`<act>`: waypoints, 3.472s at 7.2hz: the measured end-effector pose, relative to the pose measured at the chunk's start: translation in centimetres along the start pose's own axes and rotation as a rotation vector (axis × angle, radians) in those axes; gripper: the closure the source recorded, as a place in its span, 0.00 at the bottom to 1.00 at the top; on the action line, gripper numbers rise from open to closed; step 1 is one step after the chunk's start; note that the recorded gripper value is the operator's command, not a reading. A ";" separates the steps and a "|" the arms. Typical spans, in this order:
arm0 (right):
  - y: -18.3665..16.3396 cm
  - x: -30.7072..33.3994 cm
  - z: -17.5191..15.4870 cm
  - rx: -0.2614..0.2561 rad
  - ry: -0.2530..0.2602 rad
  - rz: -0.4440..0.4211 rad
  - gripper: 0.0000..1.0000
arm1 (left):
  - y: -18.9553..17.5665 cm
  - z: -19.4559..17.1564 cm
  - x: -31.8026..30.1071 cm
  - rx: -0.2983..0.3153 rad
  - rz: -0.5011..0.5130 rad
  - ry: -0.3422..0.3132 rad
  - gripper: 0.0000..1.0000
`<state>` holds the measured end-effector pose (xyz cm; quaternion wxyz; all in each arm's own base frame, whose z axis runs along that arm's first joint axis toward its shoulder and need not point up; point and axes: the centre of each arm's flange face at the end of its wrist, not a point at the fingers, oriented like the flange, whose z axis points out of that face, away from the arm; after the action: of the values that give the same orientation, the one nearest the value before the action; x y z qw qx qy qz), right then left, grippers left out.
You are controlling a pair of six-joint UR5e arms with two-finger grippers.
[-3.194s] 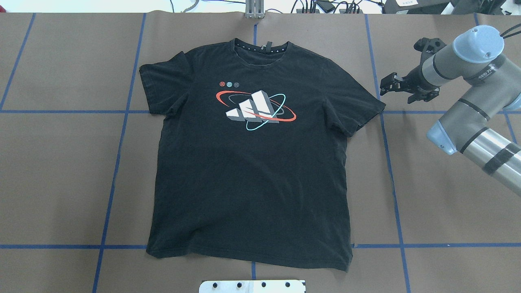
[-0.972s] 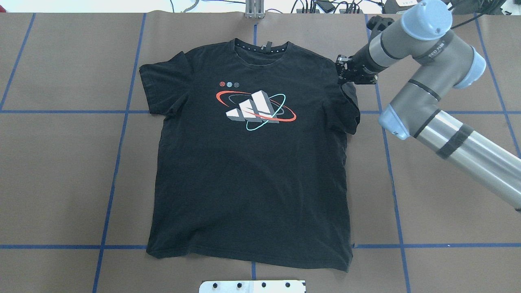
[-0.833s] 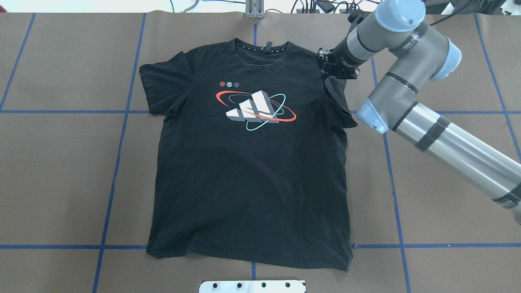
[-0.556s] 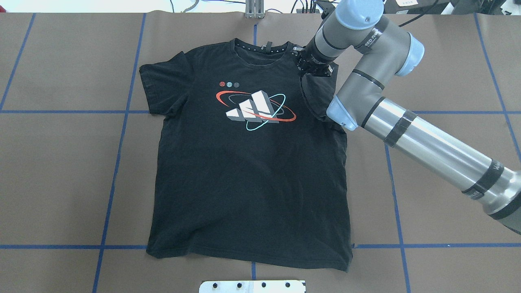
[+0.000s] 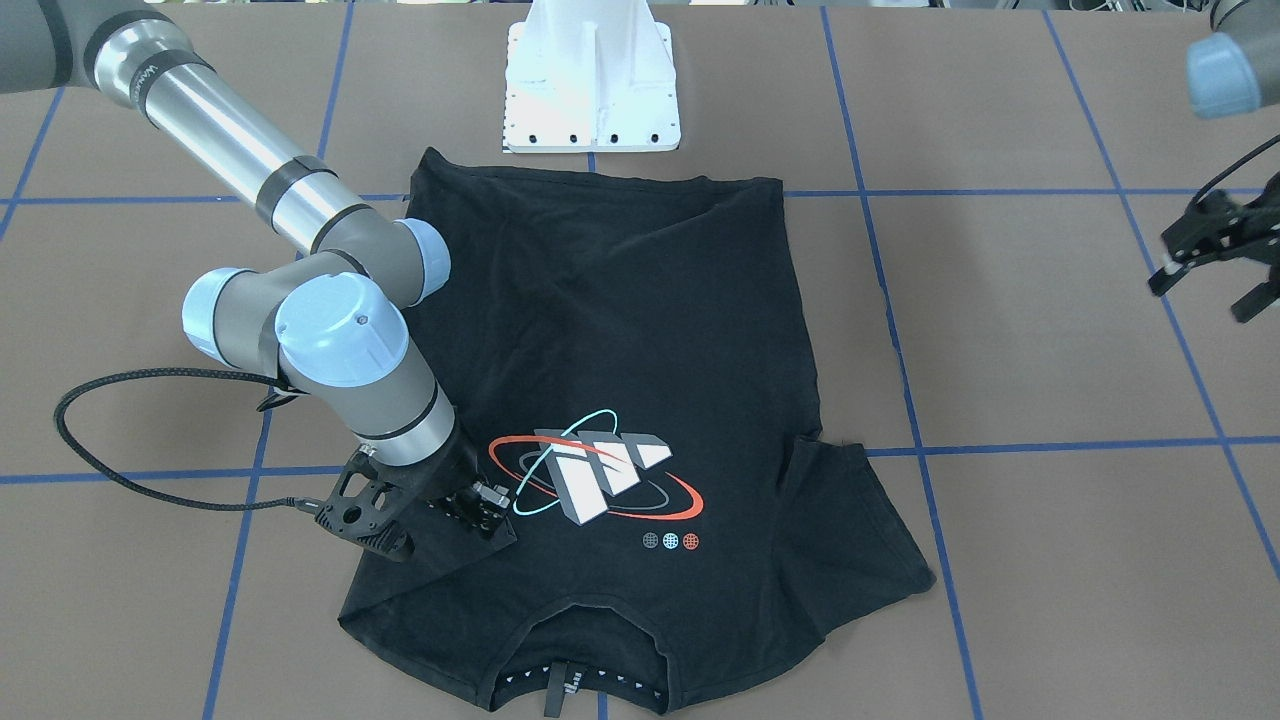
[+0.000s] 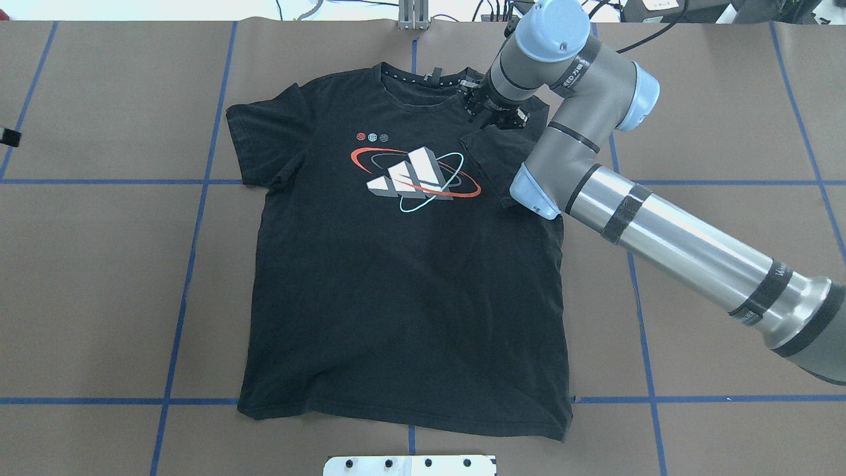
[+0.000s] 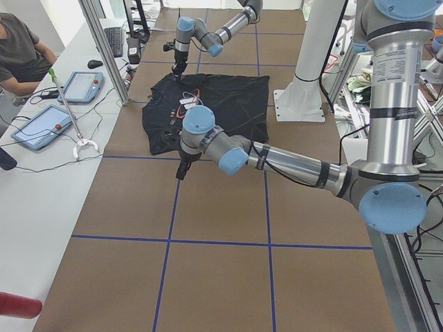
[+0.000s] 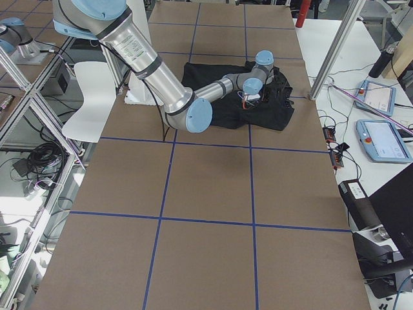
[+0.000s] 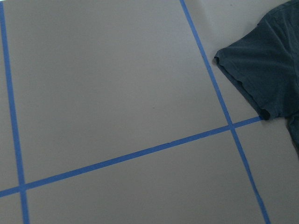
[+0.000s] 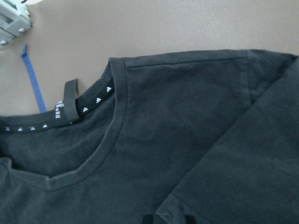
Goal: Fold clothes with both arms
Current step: 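Grasp the shoulder with the right gripper while the left gripper reaches the other shoulder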
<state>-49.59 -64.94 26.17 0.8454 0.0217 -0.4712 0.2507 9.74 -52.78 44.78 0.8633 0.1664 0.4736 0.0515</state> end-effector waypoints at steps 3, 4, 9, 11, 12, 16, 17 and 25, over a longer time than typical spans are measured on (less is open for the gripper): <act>1.3 2.2 -3.3 -0.001 -0.057 -0.016 0.00 | -6.7 8.7 8.9 -0.041 -0.043 0.035 0.01; 1.7 3.7 -4.1 -0.002 -0.066 -0.019 0.00 | -7.9 12.5 9.7 -0.050 -0.014 0.050 0.01; 3.6 12.3 -8.3 0.002 -0.092 -0.029 0.00 | -13.3 24.9 8.6 0.024 0.047 -0.040 0.27; 3.7 13.4 -8.4 0.007 -0.086 -0.026 0.00 | -13.6 27.2 8.4 0.050 0.069 -0.045 0.33; 3.7 13.6 -8.4 0.008 -0.084 -0.026 0.00 | -13.6 27.8 8.6 0.059 0.077 -0.046 0.36; 3.9 14.2 -8.4 0.010 -0.080 -0.025 0.00 | -13.8 29.0 8.3 0.066 0.079 -0.046 0.49; 3.9 14.2 -8.4 0.012 -0.080 -0.025 0.00 | -13.9 29.4 8.0 0.071 0.082 -0.042 0.59; 4.0 14.1 -8.7 0.011 -0.085 -0.027 0.00 | -14.3 25.5 11.1 0.102 0.057 0.071 1.00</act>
<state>-38.45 -53.38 31.94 0.8279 0.0434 -0.5048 0.2407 36.11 -69.58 43.74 0.8346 0.2215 0.5011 0.0578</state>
